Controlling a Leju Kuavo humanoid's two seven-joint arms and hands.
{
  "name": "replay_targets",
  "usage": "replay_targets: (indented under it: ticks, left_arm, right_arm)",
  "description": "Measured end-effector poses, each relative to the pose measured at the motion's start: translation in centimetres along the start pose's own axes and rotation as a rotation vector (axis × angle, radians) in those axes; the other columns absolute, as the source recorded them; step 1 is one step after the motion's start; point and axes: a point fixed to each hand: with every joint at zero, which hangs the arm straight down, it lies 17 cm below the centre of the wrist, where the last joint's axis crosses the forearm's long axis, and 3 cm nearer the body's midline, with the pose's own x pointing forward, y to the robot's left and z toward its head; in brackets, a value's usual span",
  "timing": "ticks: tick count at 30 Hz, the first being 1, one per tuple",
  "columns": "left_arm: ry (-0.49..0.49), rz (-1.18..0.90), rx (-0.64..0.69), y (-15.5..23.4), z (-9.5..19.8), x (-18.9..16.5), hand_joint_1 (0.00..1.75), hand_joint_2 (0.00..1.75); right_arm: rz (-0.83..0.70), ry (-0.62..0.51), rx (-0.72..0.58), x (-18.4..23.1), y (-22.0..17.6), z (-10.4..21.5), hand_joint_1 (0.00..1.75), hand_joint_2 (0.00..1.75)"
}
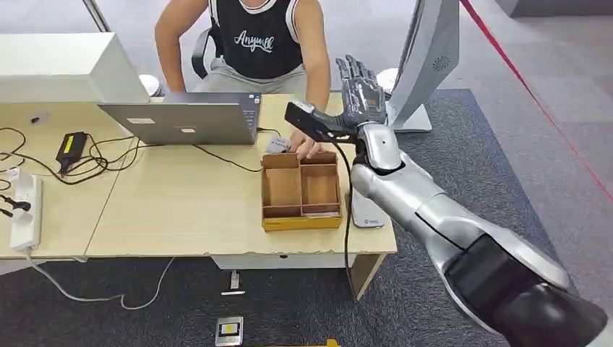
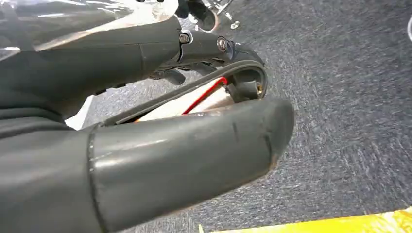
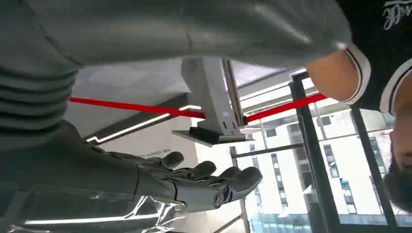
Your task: Pass the card to the sensor for recognition and then transmit it.
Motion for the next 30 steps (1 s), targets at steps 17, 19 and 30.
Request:
replay_targets:
  ticks: [17, 19, 30]
  left_arm:
    - [0.02, 0.015, -0.004, -0.2, 0.1, -0.5, 0.0, 0.0]
    - [0.029, 0.026, -0.005, -0.2, 0.1, -0.6, 0.0, 0.0]
    - [0.061, 0.068, -0.002, -0.2, 0.1, -1.1, 0.0, 0.0]
  right_arm:
    - [-0.108, -0.043, 0.018, 1.5, 0.1, 1.0, 0.0, 1.75]
    - [-0.144, -0.062, 0.047, 1.9, 1.1, 2.1, 0.0, 1.75]
    - [-0.283, -0.177, 0.248, 3.5, 9.0, 14.2, 0.0, 1.75]
